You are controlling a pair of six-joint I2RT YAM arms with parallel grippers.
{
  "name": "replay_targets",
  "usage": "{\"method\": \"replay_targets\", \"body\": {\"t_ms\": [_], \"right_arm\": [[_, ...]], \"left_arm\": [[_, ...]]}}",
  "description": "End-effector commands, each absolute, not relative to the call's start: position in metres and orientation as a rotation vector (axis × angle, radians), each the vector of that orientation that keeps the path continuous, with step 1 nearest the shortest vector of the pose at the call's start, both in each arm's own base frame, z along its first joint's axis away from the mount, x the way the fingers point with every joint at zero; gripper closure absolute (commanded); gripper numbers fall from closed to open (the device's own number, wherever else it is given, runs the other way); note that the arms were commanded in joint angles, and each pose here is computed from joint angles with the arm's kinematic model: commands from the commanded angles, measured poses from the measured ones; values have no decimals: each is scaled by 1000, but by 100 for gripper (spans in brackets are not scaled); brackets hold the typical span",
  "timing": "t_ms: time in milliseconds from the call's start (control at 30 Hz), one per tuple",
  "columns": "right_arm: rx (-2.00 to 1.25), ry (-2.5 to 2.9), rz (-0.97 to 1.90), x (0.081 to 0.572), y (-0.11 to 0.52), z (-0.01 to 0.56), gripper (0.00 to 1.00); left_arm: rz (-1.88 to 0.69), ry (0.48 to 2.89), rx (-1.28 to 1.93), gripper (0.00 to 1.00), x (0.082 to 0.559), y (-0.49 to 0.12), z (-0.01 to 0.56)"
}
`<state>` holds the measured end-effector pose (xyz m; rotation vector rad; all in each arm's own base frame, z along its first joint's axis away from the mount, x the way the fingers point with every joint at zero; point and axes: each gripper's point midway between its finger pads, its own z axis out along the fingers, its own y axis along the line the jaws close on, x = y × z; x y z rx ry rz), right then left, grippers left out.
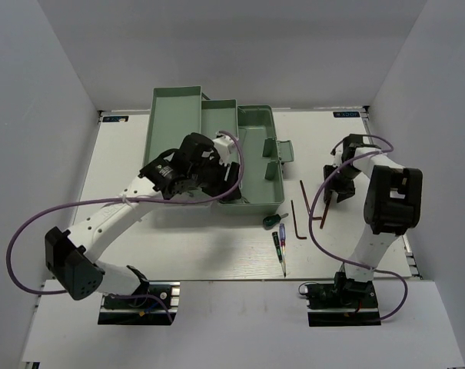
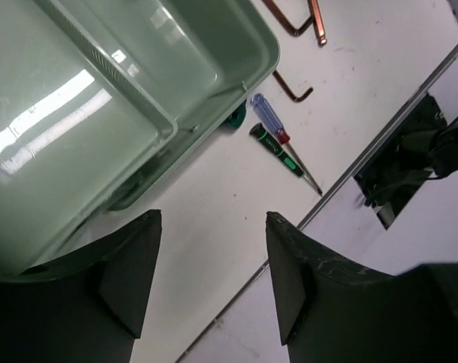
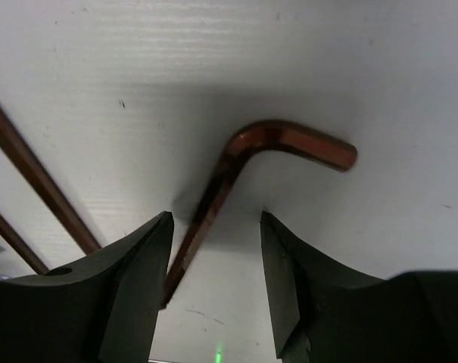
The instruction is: Sort the tools into containers
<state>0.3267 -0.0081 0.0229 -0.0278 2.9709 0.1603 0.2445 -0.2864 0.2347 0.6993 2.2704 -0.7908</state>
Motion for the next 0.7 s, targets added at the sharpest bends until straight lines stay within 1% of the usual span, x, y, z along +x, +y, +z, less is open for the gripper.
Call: {"method": "replay_targets", "body": {"t_ms": [0, 67, 133, 200, 267, 333, 367, 400, 467, 500, 600, 633, 667], "right_arm": [[35, 2962, 136, 335, 1, 16, 44], [28, 2960, 114, 336, 3, 9, 44], [95, 2967, 35, 335, -2, 4, 50], [116, 2996, -14, 329, -7, -3, 56], [165, 2995, -49, 327, -13, -5, 73], [176, 2993, -79, 322, -17, -4, 86], [169, 2990, -85, 322, -19, -3, 97], [169, 2968, -78, 325, -20, 4, 100], [129, 2955, -45, 329, -20, 13, 100], [110, 2909, 33, 340, -13, 27, 100], [20, 2835, 142, 352, -8, 57, 100], [-35, 2751, 267, 366, 7, 82, 100], [-74, 2720, 315, 368, 12, 92, 100]], "left_arm": [[-756, 2206, 639, 32, 238, -276, 256], [-739, 2206, 626, 32, 234, -272, 256], [-741, 2210, 619, 31, 230, -272, 255], [-732, 2244, 614, 31, 224, -270, 243], [-753, 2232, 607, 31, 222, -274, 241], [-766, 2238, 605, 31, 218, -276, 233], [-778, 2242, 604, 31, 215, -279, 231], [-770, 2239, 598, 31, 217, -279, 228], [-777, 2245, 626, 31, 212, -286, 222], [-771, 2257, 629, 31, 213, -287, 218], [-774, 2271, 661, 31, 207, -294, 207], [-784, 2260, 673, 31, 205, -298, 208], [-768, 2270, 669, 31, 205, -296, 204]]}}
